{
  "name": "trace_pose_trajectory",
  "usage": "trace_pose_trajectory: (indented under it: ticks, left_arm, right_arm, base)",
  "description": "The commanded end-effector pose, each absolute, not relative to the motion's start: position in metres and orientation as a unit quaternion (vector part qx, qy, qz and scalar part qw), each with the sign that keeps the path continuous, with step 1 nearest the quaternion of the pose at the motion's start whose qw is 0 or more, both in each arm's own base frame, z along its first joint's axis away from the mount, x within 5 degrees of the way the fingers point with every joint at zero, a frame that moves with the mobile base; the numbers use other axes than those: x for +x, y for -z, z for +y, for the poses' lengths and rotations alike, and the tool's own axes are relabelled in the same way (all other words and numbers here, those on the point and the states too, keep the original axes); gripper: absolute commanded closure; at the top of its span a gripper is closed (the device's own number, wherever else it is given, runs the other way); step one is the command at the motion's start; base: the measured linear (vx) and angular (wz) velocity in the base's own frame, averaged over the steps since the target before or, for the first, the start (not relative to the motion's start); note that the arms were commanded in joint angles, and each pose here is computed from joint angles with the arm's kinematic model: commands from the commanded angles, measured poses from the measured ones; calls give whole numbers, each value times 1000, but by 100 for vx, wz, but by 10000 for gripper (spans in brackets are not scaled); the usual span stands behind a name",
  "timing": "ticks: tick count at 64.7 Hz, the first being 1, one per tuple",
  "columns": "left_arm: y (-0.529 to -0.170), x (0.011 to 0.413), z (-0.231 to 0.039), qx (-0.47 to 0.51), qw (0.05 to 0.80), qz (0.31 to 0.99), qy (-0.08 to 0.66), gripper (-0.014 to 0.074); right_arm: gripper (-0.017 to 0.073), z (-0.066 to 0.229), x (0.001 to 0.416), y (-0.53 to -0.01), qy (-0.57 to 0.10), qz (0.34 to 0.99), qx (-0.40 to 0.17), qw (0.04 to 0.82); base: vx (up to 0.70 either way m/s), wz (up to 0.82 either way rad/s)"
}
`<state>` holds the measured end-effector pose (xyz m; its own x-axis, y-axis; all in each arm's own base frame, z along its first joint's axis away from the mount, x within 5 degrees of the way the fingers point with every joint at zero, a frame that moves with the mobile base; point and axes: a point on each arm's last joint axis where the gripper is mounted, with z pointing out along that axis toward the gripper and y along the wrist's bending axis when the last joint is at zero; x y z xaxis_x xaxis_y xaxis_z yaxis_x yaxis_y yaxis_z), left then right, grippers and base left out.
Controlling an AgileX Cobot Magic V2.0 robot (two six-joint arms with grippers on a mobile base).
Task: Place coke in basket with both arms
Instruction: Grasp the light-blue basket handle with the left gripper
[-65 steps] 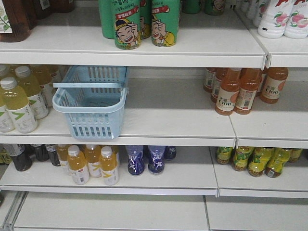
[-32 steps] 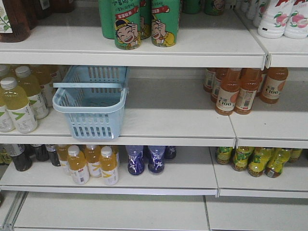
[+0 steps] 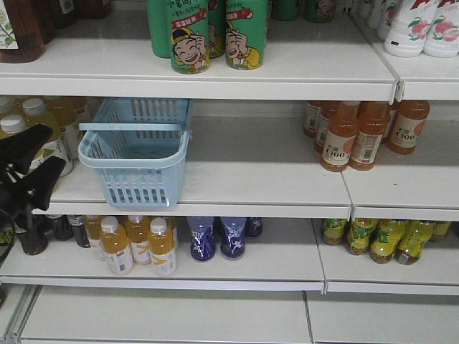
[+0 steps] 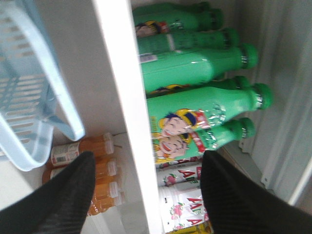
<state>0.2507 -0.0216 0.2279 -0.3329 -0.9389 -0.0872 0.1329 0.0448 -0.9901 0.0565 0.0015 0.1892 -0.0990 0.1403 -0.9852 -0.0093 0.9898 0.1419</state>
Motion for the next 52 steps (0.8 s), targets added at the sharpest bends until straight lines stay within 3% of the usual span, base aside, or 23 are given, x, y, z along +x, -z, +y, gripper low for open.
trace_pose_trajectory:
  ticks: [1, 20, 52]
  left_arm:
    - [-238, 272, -24, -319, 458, 504, 659, 120]
    - [-223, 338, -24, -308, 441, 509, 673, 122]
    - [-214, 385, -22, -344, 432, 533, 641, 122]
  right_arm:
    - [564, 1, 56, -192, -52, 713, 43, 697]
    - [564, 1, 56, -192, -52, 713, 43, 697]
    - [564, 1, 56, -192, -52, 713, 43, 697]
  base:
    - [0, 0]
    - [0, 0]
    - [0, 0]
